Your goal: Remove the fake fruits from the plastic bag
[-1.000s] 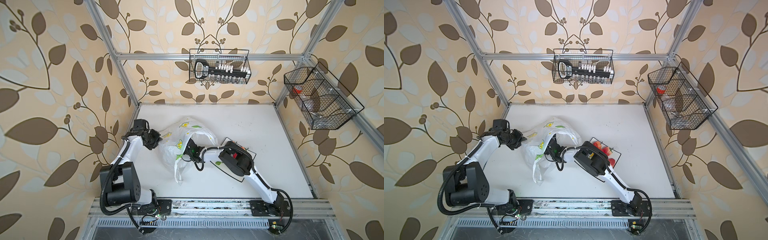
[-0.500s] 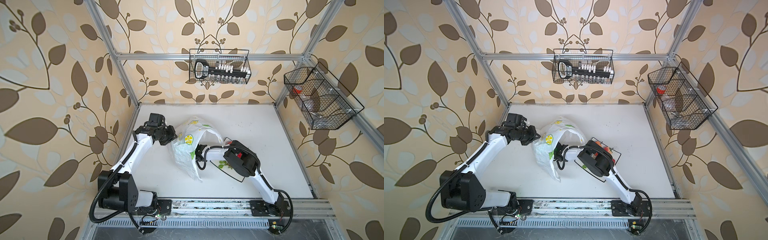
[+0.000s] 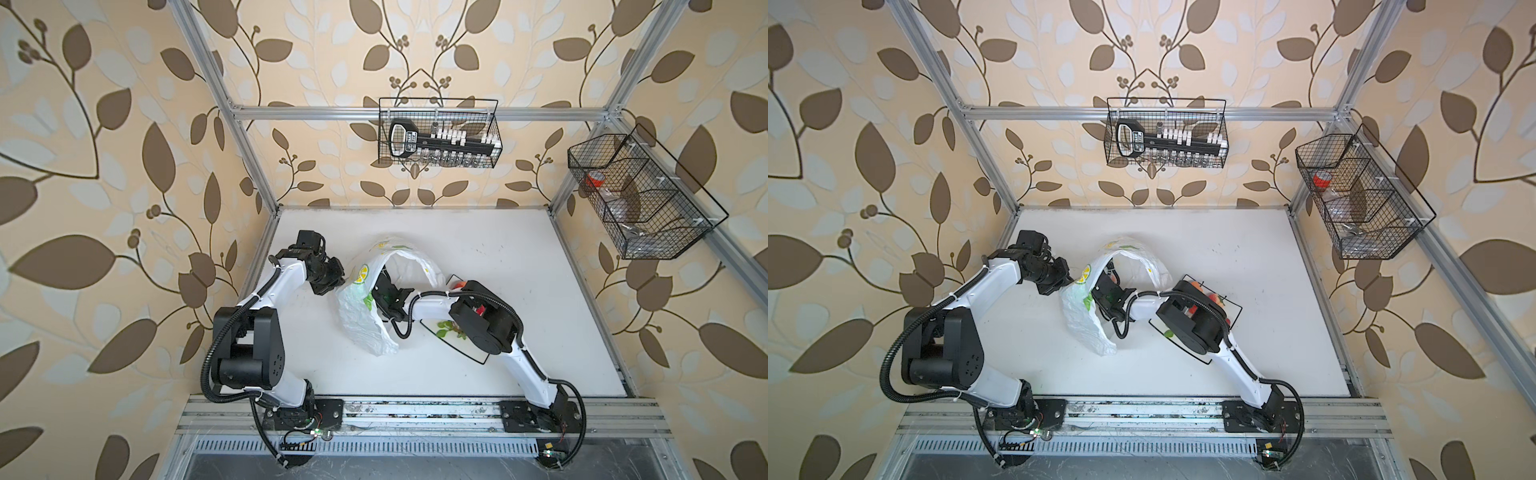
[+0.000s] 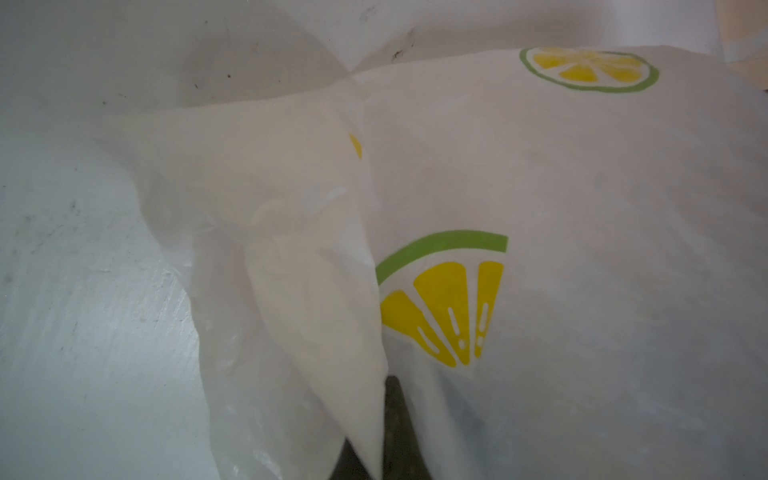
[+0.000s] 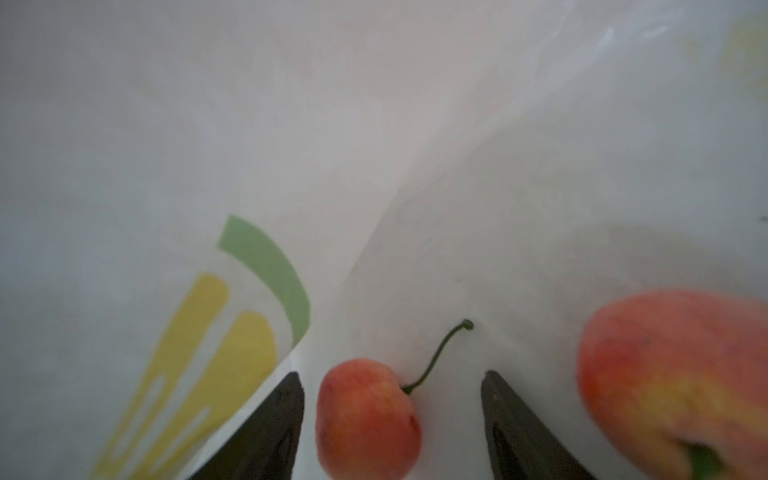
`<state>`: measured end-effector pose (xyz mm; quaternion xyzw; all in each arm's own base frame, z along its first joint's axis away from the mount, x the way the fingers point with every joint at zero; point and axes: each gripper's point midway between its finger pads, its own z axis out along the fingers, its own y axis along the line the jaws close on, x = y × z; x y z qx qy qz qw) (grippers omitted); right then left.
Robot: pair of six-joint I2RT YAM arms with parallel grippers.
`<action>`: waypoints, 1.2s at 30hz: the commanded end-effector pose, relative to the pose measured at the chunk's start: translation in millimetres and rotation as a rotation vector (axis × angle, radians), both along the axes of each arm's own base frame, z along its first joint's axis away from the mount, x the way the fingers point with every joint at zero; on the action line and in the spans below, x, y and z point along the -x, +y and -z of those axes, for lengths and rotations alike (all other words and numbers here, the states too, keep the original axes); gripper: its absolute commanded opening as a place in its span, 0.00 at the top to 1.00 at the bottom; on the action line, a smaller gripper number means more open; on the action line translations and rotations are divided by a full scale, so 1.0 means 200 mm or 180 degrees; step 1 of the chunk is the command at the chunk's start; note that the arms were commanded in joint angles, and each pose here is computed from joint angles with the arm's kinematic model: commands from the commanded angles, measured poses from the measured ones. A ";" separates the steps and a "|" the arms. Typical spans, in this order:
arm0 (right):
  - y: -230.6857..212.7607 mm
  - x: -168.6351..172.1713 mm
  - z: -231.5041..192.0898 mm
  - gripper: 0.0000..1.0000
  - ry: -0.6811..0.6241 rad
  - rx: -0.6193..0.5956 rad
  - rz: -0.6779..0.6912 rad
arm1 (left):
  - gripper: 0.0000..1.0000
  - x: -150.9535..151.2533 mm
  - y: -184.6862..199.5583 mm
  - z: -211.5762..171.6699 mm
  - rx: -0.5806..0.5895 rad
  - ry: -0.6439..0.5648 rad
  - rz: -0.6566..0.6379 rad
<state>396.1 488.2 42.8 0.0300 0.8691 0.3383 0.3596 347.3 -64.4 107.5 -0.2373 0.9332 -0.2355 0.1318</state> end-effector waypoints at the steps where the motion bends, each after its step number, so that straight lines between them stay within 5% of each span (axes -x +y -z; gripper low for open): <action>1: -0.04 -0.02 0.00 0.31 -0.0121 0.0408 0.0001 | 1.00 -0.01 0.01 -0.01 -0.0050 -0.0093 0.0067; 12: -0.17 -0.01 -0.28 0.37 -0.0681 0.0789 -0.0106 | 1.00 0.00 0.01 -0.01 -0.0107 -0.0165 0.0193; 19: -0.22 -0.08 -0.20 0.39 -0.0810 0.1221 0.0019 | 1.00 0.01 0.00 0.00 -0.0086 -0.0147 0.0255; 26: -0.31 -0.21 -0.07 0.30 -0.0873 0.1729 0.0291 | 1.00 0.01 -0.01 0.01 -0.0082 -0.0147 0.0306; 36: -0.27 -0.29 0.10 0.34 -0.0667 0.1821 0.0183 | 1.00 0.02 -0.01 0.01 -0.0083 -0.0135 0.0354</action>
